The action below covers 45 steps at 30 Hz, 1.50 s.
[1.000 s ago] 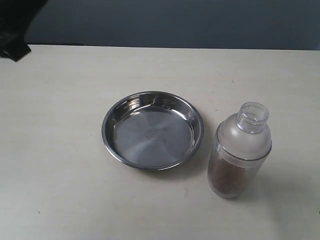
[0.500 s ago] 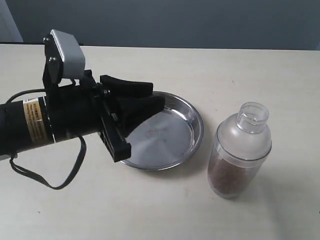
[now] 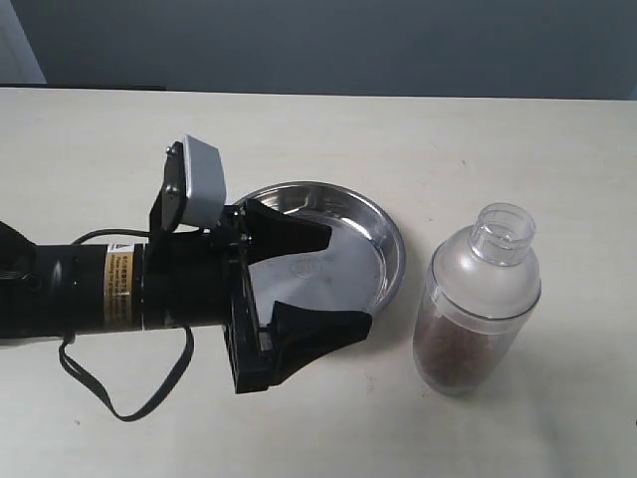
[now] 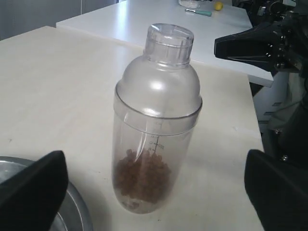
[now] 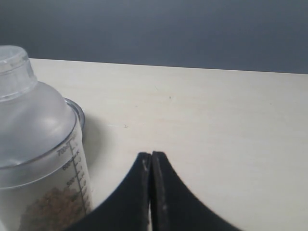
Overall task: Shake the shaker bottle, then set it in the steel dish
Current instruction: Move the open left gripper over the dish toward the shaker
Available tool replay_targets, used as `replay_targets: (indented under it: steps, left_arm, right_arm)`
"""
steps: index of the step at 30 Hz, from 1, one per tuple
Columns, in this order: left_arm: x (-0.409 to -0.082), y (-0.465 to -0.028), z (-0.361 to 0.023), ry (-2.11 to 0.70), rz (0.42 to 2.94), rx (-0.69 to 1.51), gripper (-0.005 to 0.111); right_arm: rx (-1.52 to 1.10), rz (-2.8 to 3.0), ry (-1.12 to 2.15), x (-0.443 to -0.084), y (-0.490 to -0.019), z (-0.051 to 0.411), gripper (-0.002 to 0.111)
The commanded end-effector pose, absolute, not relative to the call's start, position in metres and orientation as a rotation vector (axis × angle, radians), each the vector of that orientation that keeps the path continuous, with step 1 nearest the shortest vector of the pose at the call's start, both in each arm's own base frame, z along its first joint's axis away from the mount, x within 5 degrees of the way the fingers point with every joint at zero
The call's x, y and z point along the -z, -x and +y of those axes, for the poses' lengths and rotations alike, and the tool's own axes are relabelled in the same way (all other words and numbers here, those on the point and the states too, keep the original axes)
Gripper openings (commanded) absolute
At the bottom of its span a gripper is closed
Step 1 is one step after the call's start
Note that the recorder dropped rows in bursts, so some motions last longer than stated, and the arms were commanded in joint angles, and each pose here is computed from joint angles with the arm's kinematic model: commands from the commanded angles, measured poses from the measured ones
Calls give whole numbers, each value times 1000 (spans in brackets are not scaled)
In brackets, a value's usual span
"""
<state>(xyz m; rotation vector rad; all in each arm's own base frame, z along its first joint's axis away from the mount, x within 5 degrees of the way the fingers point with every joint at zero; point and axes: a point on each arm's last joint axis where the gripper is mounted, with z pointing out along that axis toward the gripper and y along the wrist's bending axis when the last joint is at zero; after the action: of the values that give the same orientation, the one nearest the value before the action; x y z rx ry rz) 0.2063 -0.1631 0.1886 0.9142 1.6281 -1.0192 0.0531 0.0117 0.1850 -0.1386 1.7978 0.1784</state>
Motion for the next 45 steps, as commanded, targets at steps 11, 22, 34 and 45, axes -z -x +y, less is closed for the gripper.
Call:
replay_targets:
  steps: [11, 22, 34, 45]
  left_arm:
    - [-200, -206, -170, -851, 1543, 1113, 96]
    - [-201, -208, -169, -830, 1547, 1101, 105]
    - [-180, -203, -194, -886, 1449, 1094, 105]
    - [-132, -221, -207, -846, 1584, 1032, 105]
  right_arm:
    - [-172, 1788, 143, -185, -53, 11, -1]
    - [-172, 1788, 143, -185, -53, 11, -1]
    - [-172, 1788, 143, -185, -53, 11, -1]
    - [-172, 1788, 143, -185, -53, 11, -1]
